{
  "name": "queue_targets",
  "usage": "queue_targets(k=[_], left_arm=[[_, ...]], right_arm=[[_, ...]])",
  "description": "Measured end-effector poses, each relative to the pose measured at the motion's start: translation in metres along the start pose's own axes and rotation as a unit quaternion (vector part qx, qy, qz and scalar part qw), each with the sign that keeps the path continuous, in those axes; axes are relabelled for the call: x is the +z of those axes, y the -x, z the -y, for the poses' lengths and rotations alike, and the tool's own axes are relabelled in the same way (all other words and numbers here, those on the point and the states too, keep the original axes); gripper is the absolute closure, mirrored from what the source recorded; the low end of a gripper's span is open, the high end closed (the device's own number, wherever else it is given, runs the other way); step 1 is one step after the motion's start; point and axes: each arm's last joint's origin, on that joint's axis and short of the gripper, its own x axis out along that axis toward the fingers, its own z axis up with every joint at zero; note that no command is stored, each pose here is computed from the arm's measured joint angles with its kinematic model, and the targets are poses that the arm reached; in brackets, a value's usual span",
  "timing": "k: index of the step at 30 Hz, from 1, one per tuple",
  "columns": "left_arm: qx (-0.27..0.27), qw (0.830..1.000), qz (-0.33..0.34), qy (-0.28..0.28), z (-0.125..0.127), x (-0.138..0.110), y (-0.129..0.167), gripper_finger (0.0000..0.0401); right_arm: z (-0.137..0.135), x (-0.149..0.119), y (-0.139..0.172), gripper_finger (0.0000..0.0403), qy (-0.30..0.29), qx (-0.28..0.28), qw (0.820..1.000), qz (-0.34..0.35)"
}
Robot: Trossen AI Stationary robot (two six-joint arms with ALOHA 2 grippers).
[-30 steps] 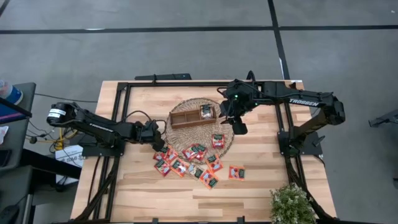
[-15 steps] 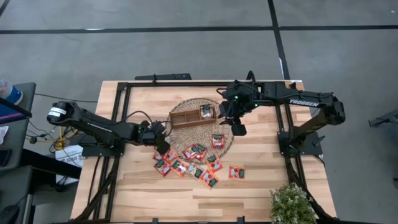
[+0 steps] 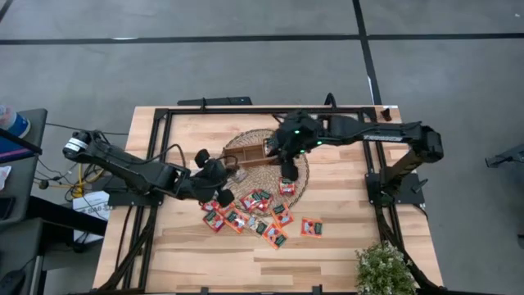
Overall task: Pick & Place Tea
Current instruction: Put the left brown tea bag into the right section of the wooden organizer
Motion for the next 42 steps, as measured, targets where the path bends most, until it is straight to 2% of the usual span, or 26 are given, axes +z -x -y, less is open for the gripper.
queue_targets(k=[7,11,23,34,42], left_arm=[[-0.025,0.999,0.018,-0.022,0.005,0.006,0.003,0.0401],[-0.037,0.999,0.014,-0.029,0.006,0.005,0.003,0.0401],[-0.085,0.995,0.021,-0.051,0.013,0.008,0.001,0.0401],[-0.080,0.995,0.003,-0.067,0.011,0.004,0.001,0.0401],[-0.090,0.994,0.025,-0.064,0.016,0.007,0.004,0.0401]], right_arm=[[-0.015,0.007,-0.038,0.0282,0.071,0.076,0.994,0.046],[-0.020,0.008,-0.052,0.0282,0.081,0.083,0.991,0.059],[-0.013,0.011,-0.055,0.0282,0.077,0.077,0.991,0.076],[-0.015,0.006,-0.047,0.0282,0.069,0.081,0.993,0.046],[-0.014,0.006,-0.052,0.0282,0.069,0.081,0.993,0.047]])
